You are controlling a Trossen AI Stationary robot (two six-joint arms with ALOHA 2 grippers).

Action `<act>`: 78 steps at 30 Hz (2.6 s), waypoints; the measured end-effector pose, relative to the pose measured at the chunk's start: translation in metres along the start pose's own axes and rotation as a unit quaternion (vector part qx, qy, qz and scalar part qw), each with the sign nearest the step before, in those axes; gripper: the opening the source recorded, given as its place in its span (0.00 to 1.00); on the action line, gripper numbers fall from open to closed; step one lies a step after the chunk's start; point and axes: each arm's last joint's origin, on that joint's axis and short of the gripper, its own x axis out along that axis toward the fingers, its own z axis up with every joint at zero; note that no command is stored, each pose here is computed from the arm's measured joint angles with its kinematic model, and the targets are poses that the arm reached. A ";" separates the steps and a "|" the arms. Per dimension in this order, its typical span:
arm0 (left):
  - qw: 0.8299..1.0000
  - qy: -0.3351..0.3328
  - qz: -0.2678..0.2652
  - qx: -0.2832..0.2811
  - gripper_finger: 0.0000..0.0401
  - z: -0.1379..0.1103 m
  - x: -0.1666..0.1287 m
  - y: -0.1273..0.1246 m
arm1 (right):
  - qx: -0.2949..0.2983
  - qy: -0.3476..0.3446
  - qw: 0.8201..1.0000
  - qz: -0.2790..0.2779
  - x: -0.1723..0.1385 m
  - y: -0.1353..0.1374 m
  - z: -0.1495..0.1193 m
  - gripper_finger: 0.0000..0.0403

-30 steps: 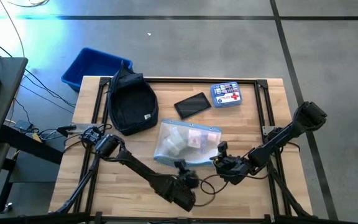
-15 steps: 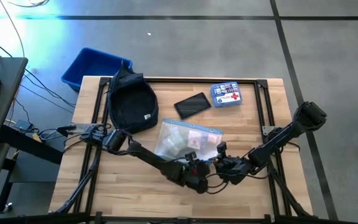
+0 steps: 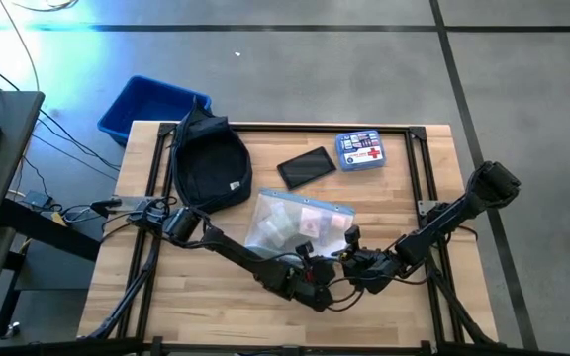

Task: Unpack backpack
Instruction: Close the transparent zipper bag, then put the transparent zipper bag into the blue backpack

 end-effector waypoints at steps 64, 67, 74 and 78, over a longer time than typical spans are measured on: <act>0.976 0.168 0.128 0.051 0.00 -0.055 -0.168 -0.016 | -0.061 0.120 0.986 -0.099 -0.034 -0.011 -0.020 0.09; 0.976 0.164 0.130 0.054 0.01 -0.050 -0.167 -0.015 | -0.061 0.166 0.977 -0.118 -0.047 -0.021 -0.016 0.21; 0.975 0.106 0.195 -0.004 0.01 -0.038 -0.155 0.002 | -0.040 0.177 0.982 -0.053 -0.079 -0.021 0.010 0.53; 0.970 0.101 0.218 0.024 0.01 -0.022 -0.136 0.021 | 0.013 0.113 0.993 0.041 -0.079 -0.003 0.026 0.64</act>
